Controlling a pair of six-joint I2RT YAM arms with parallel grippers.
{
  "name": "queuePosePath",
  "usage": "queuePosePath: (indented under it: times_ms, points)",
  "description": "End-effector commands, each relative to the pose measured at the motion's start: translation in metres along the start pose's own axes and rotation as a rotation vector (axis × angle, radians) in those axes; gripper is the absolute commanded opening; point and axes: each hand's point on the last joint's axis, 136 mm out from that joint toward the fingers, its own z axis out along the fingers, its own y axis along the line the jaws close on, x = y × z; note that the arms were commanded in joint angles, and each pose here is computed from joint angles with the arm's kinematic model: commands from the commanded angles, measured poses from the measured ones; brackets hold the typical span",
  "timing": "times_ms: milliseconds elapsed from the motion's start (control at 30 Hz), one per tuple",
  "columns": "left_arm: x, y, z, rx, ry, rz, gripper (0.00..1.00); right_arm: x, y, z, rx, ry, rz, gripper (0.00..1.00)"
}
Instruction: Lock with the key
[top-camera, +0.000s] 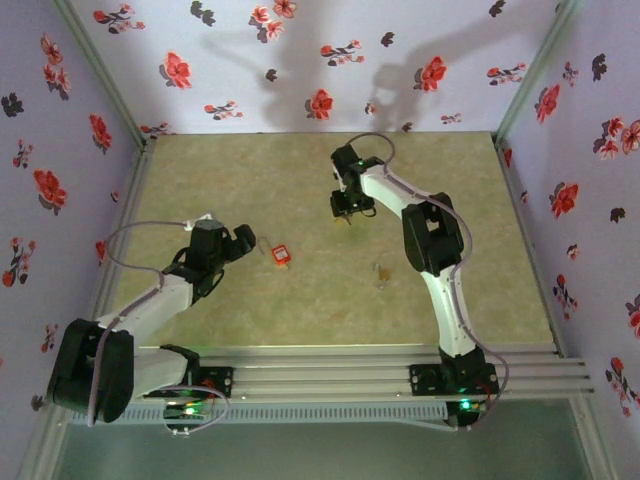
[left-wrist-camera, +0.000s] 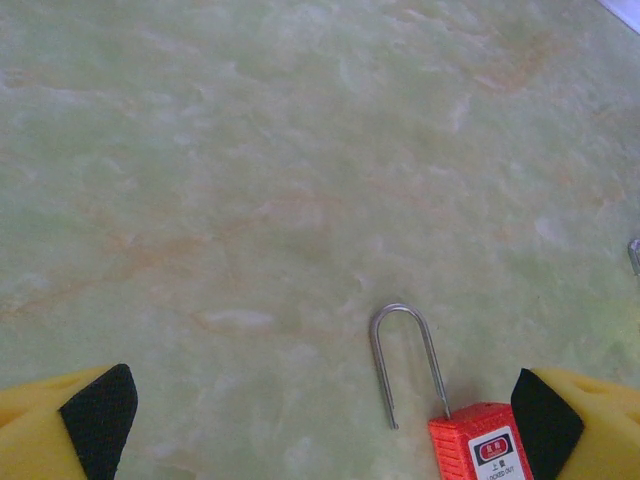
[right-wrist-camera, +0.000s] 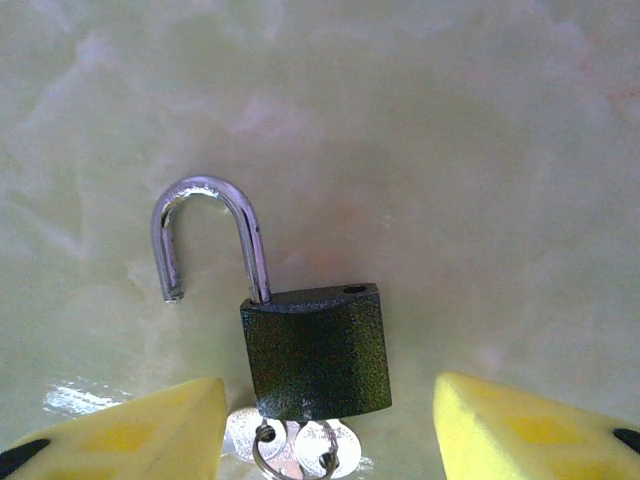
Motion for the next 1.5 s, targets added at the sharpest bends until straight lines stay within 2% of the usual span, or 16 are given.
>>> queuePosePath:
  times_ms: [0, 800, 1100, 1367, 1467]
  points:
    - [0.0, -0.004, 0.001, 0.017, -0.007, 0.014, 1.0, 0.003, 0.003, 0.004, -0.01, 0.032, -0.027, 0.53]
    - [0.0, -0.004, 0.0, 0.017, -0.008, 0.014, 1.0, 0.008, -0.004, 0.028, 0.057, 0.077, -0.091, 0.5]
    - [0.0, -0.005, 0.0, 0.017, -0.007, 0.015, 1.0, 0.014, -0.006, 0.032, 0.063, 0.104, -0.096, 0.4]
    - [0.0, -0.004, 0.0, 0.017, -0.005, 0.017, 1.0, 0.024, -0.006, 0.034, 0.079, 0.127, -0.124, 0.37]
    - [0.0, -0.004, -0.001, 0.017, -0.008, 0.015, 1.0, 0.026, -0.005, 0.033, 0.075, 0.133, -0.13, 0.3]
